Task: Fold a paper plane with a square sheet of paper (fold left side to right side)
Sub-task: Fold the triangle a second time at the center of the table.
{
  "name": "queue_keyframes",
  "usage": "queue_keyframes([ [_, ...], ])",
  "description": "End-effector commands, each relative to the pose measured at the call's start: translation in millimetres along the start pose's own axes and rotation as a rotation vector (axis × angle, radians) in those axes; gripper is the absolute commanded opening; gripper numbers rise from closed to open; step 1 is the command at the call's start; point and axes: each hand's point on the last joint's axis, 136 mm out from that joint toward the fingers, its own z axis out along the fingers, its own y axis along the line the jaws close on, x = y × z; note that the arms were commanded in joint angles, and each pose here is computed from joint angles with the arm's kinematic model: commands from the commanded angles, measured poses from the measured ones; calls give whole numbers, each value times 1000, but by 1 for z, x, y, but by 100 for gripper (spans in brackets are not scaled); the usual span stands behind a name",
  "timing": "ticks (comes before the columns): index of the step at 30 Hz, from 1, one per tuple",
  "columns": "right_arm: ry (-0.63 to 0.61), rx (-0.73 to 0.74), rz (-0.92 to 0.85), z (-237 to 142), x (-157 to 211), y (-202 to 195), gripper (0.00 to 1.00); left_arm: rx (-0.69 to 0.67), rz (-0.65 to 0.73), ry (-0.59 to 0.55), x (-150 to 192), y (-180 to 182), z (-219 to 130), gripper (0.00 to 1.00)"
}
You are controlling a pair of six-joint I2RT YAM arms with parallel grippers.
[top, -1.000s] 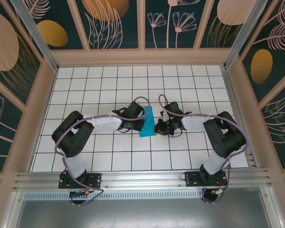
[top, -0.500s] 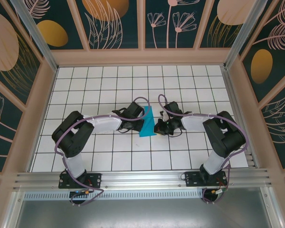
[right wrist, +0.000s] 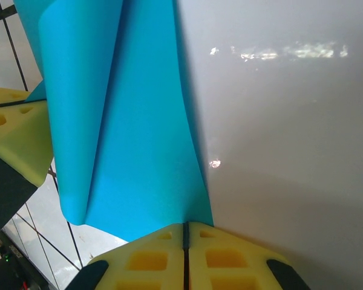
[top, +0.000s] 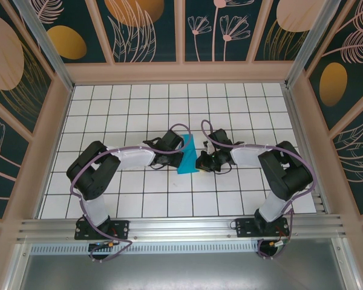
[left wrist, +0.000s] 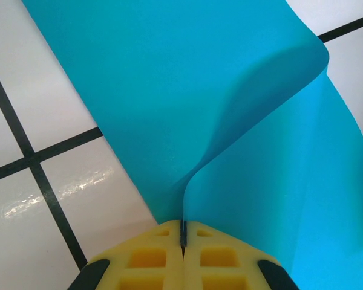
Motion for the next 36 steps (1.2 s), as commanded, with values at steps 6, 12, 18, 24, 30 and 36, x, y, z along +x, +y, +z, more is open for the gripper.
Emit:
queue_keyframes([
  [6, -121, -75, -21, -37, -26, 29, 11, -8, -3, 52, 17, 7, 12, 4],
  [12, -172, -180, 25, -34, -47, 50, 8, -3, -5, 52, 17, 7, 12, 4],
  [18, -167, -210, 33, -18, -64, 64, 7, -2, -3, 52, 17, 6, 12, 4],
  [24, -135, -201, 10, 1, -69, 74, 7, -5, -3, 54, 18, 7, 12, 4],
  [30, -101, -154, 13, 19, -63, 67, 7, -12, -4, 58, 19, 9, 12, 4],
  [36, -87, -101, 24, 27, -56, 50, 7, -16, -4, 59, 19, 9, 13, 4],
])
